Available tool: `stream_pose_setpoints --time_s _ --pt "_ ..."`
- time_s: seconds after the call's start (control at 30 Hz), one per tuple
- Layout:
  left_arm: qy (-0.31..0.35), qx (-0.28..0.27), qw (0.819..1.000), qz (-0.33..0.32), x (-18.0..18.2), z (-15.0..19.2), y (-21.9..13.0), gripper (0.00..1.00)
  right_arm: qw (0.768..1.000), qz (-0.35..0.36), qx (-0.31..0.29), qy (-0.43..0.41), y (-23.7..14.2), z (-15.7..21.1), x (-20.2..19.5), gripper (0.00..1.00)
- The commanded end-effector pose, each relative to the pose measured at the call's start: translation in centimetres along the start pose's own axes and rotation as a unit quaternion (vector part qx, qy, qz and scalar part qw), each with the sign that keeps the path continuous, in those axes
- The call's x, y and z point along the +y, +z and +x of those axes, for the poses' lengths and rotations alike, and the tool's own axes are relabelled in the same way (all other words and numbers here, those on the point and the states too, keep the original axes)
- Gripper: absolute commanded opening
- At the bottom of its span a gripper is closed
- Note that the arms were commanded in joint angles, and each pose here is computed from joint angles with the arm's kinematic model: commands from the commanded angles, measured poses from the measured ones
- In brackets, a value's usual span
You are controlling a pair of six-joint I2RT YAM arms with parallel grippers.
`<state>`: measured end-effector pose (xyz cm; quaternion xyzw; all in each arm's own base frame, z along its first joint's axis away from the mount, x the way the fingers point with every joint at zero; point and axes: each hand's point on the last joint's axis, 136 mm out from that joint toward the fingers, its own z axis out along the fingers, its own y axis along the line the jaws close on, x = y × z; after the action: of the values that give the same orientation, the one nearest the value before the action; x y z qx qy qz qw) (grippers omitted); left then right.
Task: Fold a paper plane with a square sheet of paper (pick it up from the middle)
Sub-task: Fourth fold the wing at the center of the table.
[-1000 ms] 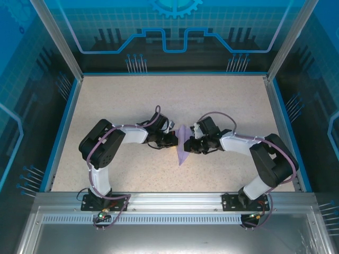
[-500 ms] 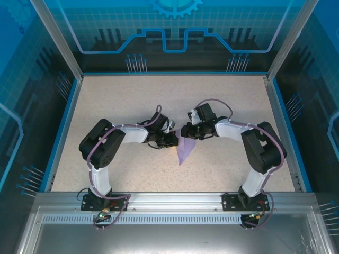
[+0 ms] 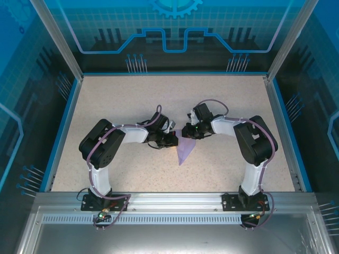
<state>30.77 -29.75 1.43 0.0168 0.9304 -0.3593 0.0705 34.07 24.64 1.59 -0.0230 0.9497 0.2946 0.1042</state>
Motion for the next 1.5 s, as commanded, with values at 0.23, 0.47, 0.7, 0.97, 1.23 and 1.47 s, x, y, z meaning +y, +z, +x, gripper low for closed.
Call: stream_pose_setpoints --time_s 0.23,0.47,0.7,0.97,1.23,1.47 --pt "-0.013 0.015 0.999 -0.029 0.7 1.3 -1.3 0.0 0.999 0.036 0.006 0.004 0.6 -0.2 -2.0 0.17" --pt "-0.007 -0.003 1.0 -0.015 -1.1 0.5 -3.0 0.07 0.998 0.052 0.021 0.006 1.0 0.6 -3.0 0.16" --pt "-0.01 -0.022 1.0 -0.008 -3.4 1.3 -5.1 0.28 0.998 0.053 0.028 0.011 1.4 1.0 -3.3 0.15" --pt "-0.021 -0.022 0.998 -0.057 -3.4 4.8 -5.0 0.36 0.998 0.051 0.03 0.01 1.6 1.1 -3.2 0.15" --pt "-0.03 -0.009 0.998 -0.055 -3.2 6.2 -2.9 0.35 0.998 0.049 0.032 0.01 1.7 1.4 -3.4 0.15" --pt "-0.028 -0.01 0.998 -0.048 -3.2 5.9 -2.0 0.29 0.998 0.049 0.032 0.011 1.7 1.6 -3.4 0.15"
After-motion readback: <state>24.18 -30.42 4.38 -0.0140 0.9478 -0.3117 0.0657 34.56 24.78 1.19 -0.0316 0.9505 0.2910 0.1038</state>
